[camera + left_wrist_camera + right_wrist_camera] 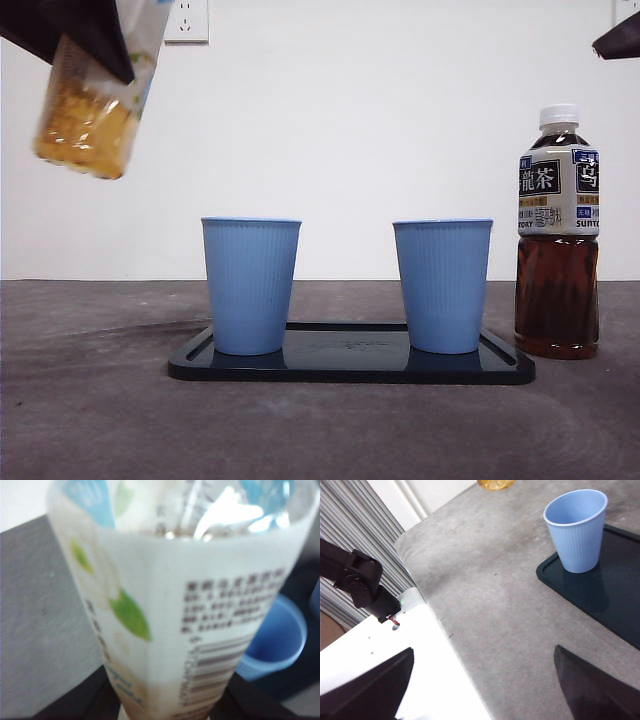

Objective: Pour the drink into the cup

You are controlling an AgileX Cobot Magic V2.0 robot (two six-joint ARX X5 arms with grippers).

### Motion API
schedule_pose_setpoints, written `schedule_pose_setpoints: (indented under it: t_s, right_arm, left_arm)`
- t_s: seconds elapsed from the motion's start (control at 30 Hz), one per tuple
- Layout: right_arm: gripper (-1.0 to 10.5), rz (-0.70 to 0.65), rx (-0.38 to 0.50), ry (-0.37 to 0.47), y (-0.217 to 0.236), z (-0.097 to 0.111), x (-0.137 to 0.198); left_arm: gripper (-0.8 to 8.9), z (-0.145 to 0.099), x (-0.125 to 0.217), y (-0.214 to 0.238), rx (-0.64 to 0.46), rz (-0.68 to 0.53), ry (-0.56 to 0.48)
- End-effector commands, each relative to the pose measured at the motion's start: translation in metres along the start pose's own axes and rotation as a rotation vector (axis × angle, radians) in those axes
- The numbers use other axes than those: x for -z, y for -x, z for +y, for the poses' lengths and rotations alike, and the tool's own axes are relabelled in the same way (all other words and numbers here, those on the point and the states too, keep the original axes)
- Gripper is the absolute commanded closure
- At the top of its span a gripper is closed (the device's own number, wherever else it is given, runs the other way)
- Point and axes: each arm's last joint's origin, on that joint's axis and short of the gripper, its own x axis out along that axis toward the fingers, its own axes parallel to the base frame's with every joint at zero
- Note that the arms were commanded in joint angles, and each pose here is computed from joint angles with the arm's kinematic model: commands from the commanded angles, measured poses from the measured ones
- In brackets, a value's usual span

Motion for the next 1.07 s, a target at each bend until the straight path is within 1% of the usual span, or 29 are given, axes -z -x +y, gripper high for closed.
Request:
schedule_pose_setpoints:
  t_s: [0.03,0.23,0.37,0.43,0.6,0.8,1.07]
  right_arm:
    - [5.0,-0.013,-0.005,0.009,0.002,0.003,-0.004]
    - [5.0,-0.013,-0.005,-0.009,0.002,0.003,-0.004]
    - [5.0,-0.013,-0.004,-0.022,0.002,0.003,-0.004]
    - [5.0,-0.013,-0.003,-0.027,0.002,0.003,-0.004]
    - [5.0,-0.013,0.000,-0.049,0.002,0.003,-0.005]
    - [5.0,-0.015,0.009,-0.072,0.002,0.002,-0.005]
    - [5.0,-0.017,0.017,-0.096,0.002,0.002,-0.005]
  left_arm:
    - [6.94,0.005,0.004,-0.005,0.020,-0.085,0.124]
    - [6.94,0.006,0.036,-0.029,0.009,-0.144,0.199]
    - [6.94,0.004,0.053,-0.041,0.010,-0.217,0.227]
    - [6.94,0.003,0.061,-0.047,0.010,-0.231,0.228]
    - [6.94,0.000,0.078,-0.067,0.009,-0.208,0.224]
    - [6.94,-0.002,0.085,-0.093,0.007,-0.193,0.205]
    - [6.94,-0.003,0.093,-0.114,0.004,-0.178,0.164]
